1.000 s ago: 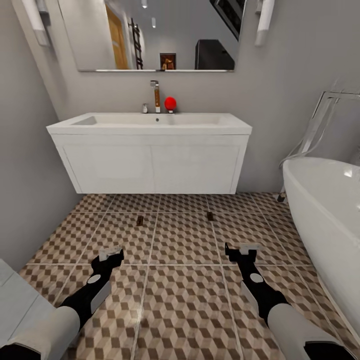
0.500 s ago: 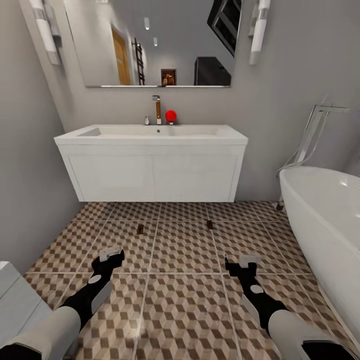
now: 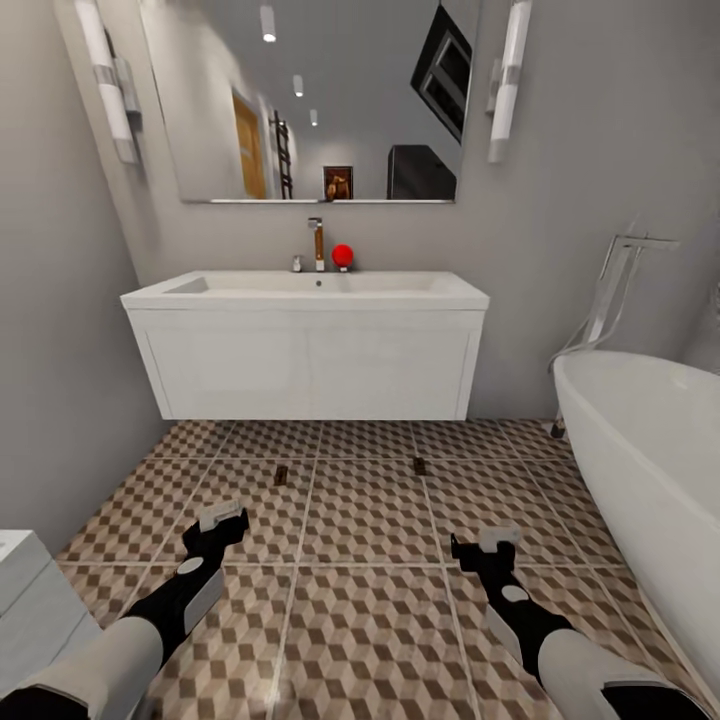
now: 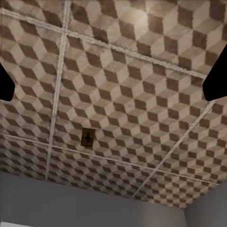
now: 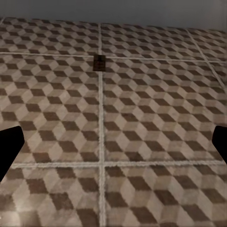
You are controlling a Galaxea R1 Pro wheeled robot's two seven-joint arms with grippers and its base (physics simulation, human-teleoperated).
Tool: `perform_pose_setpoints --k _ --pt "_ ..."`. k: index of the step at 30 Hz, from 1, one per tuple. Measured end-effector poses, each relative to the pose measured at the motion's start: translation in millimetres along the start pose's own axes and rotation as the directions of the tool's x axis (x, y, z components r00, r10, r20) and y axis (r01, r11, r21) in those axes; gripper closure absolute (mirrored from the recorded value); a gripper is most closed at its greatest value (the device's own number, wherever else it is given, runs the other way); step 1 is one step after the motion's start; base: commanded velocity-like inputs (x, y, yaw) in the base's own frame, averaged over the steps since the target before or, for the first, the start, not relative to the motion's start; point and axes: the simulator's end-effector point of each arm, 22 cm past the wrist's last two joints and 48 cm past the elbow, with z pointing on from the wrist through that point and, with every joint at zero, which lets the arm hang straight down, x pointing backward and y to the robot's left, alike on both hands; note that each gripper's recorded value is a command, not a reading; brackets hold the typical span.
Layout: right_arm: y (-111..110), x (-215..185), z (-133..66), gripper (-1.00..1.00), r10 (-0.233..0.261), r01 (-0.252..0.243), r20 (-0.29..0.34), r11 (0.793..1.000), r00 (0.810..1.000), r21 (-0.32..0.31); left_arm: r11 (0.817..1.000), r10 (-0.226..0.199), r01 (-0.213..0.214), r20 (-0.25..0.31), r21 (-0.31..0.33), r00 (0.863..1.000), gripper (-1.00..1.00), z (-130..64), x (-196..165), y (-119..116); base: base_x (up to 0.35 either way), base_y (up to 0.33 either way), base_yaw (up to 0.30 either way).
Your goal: Take the four mousetraps from the cabinet in the bathroom and place them on the bathroom floor. Make sure all four end up on the same floor surface, and ensure that at least two of them are either under or directly next to the same bathroom sink.
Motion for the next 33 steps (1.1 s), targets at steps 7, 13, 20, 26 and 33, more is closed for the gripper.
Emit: perform_pose_setpoints --k 7,13,20,26,33 --pt "-1 -14 -5.4 -1.0 0.002 -0.002 0.02 1.0 1.0 0.001 1.0 -0.003 0.003 -0.003 0.0 1.0 -1.0 -7.8 -3 -3 0.0 0.0 0.0" --pt "-2 -28 -9.9 -1.0 0.004 -0.004 0.044 1.0 0.999 0.003 1.0 -0.002 0.002 -0.019 -0.009 1.0 -1.0 -15.0 2 -1 0.0 0.0 0.0" --pt "-4 -45 -12.9 -1.0 0.003 -0.003 0.048 1.0 0.999 0.004 1.0 -0.006 0.006 -0.015 0.003 1.0 -1.0 -18.4 -11 -4 0.0 0.0 0.0" --pt "-5 -59 -15.3 -1.0 0.001 -0.002 0.049 1.0 0.999 0.004 1.0 -0.014 0.014 0.025 0.0 1.0 -1.0 -22.3 -25 -1 0.0 0.0 0.0" --pt "-6 -75 -18.3 -1.0 0.001 -0.002 0.048 1.0 0.999 0.004 1.0 -0.014 0.014 0.046 0.001 0.999 -1.0 -25.5 -45 -3 0.0 0.0 0.0"
